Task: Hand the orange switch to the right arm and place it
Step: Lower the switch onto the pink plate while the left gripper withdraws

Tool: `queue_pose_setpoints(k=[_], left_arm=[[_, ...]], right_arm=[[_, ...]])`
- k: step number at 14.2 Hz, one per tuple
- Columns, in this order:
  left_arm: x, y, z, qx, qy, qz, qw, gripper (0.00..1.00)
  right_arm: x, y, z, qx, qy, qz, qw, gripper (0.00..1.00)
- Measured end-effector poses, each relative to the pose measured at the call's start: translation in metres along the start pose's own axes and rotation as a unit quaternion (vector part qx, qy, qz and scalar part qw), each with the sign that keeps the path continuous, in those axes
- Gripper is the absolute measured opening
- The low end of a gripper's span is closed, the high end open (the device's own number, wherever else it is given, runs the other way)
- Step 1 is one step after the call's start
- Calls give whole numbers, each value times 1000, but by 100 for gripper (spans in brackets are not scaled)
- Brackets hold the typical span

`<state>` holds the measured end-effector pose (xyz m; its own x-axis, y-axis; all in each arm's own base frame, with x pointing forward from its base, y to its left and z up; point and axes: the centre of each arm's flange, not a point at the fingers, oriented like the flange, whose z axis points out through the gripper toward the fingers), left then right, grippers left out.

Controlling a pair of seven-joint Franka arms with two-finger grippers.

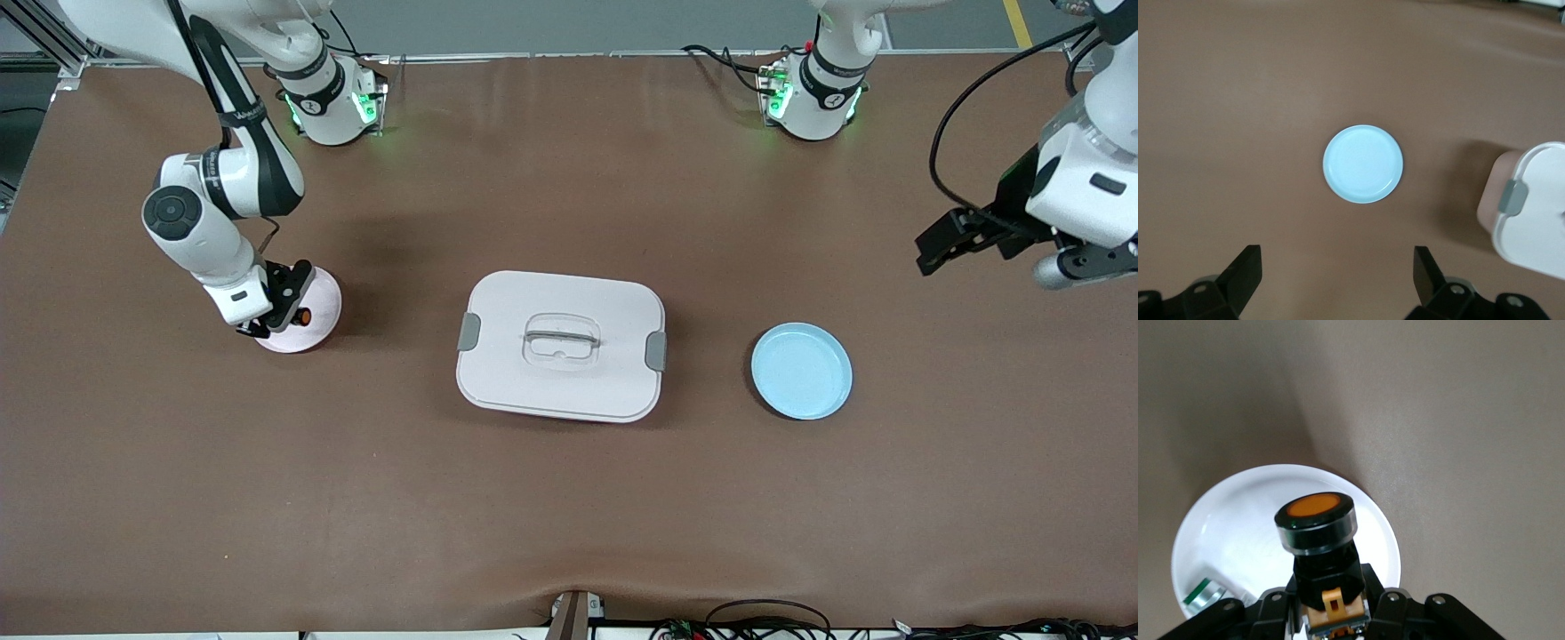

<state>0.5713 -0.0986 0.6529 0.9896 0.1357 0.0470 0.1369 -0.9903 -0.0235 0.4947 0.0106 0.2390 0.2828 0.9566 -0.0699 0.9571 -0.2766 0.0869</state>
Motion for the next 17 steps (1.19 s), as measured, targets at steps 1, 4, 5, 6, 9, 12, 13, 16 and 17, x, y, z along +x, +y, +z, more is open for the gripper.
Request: queue_pose_setpoints(k=[1, 4, 5, 6, 9, 12, 13, 16, 17], left_arm=[[-4, -11, -3, 4, -1, 16, 1000, 100], [-18, -42, -8, 7, -11, 41, 999, 100], [-22, -47, -10, 7, -15, 43, 999, 100], [-26, -48, -11, 8, -18, 43, 999, 100], [-30, -48, -12, 9, -21, 44, 999, 100], [-30, -48, -7, 10, -26, 44, 999, 100], [-30, -48, -7, 11, -27, 44, 999, 100], [-30, -47, -4, 11, -30, 44, 999, 100], [-29, -47, -2, 11, -31, 44, 998, 100]], right_arm=[[-4, -1, 8, -6, 4, -8, 1000, 36], [-19, -2, 34, -9, 9, -29, 1000, 36], [-22, -2, 40, -8, 9, -35, 999, 36], [-24, -2, 44, -6, 9, -40, 999, 36], [-25, -7, 53, 3, 6, -47, 999, 36], [-27, -11, 59, 11, 4, -52, 999, 36], [-27, -12, 60, 11, 4, -54, 998, 36], [-27, -12, 61, 11, 5, -54, 998, 35], [-28, -12, 61, 10, 5, -54, 999, 36]])
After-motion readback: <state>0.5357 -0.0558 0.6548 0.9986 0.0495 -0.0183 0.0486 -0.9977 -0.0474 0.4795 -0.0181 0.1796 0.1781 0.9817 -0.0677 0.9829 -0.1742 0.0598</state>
